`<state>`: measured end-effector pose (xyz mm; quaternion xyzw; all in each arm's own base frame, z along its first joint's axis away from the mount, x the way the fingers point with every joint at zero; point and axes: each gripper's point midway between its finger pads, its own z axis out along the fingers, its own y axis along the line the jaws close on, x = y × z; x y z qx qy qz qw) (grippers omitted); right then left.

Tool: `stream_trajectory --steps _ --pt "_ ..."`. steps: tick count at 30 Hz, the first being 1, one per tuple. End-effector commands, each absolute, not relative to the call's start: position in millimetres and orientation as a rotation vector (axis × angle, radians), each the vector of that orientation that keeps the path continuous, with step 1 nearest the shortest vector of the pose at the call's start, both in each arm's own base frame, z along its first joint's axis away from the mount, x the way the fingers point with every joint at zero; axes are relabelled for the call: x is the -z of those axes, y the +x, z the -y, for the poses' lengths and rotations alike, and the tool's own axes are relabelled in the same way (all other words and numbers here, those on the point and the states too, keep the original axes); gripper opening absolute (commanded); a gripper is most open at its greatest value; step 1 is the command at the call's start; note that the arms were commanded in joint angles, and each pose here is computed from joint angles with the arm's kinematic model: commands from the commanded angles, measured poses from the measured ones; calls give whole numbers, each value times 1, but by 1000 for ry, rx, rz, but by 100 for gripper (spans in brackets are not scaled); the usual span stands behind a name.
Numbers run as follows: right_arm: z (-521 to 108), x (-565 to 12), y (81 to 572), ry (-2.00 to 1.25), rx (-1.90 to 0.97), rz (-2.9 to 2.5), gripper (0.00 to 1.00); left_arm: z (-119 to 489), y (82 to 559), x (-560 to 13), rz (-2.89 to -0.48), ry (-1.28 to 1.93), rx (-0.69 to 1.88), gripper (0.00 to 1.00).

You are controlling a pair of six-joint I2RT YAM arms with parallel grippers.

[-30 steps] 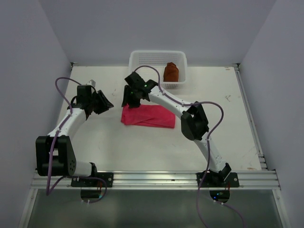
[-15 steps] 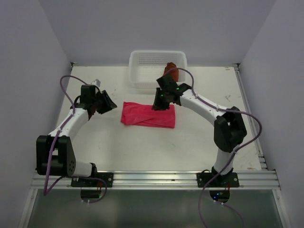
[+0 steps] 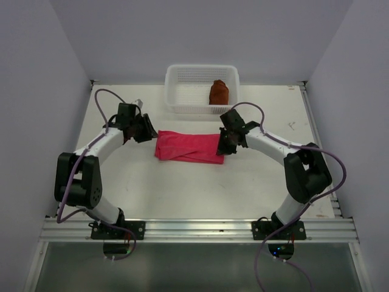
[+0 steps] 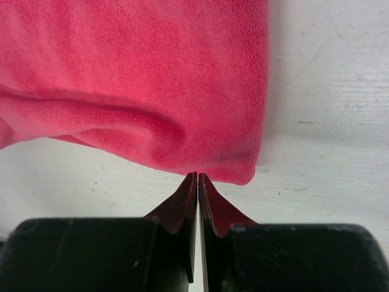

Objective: Roll the towels
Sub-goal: Fold the towel

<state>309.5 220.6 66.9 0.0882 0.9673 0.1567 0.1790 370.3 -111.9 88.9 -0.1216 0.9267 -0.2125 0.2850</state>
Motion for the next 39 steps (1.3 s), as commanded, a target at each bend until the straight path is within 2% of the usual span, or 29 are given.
stream_trajectory --steps 1,9,15,24,36,39 --pt "-224 -64 322 188 -456 -2694 7 118 384 -102 -2453 -256 537 42" --pt "-215 -18 311 189 -384 -2765 7 125 386 -76 -2532 -274 519 41" --pt "-197 -6 306 183 -252 -2790 6 122 395 -69 -2542 -289 487 41" --pt "-194 1 302 168 -232 -2802 7 124 417 -66 -2546 -259 461 39" --pt "-193 11 299 161 -221 -2821 7 137 412 -37 -2616 -227 517 32" --pt "-192 13 298 163 -218 -2827 7 136 411 -32 -2634 -229 505 27"
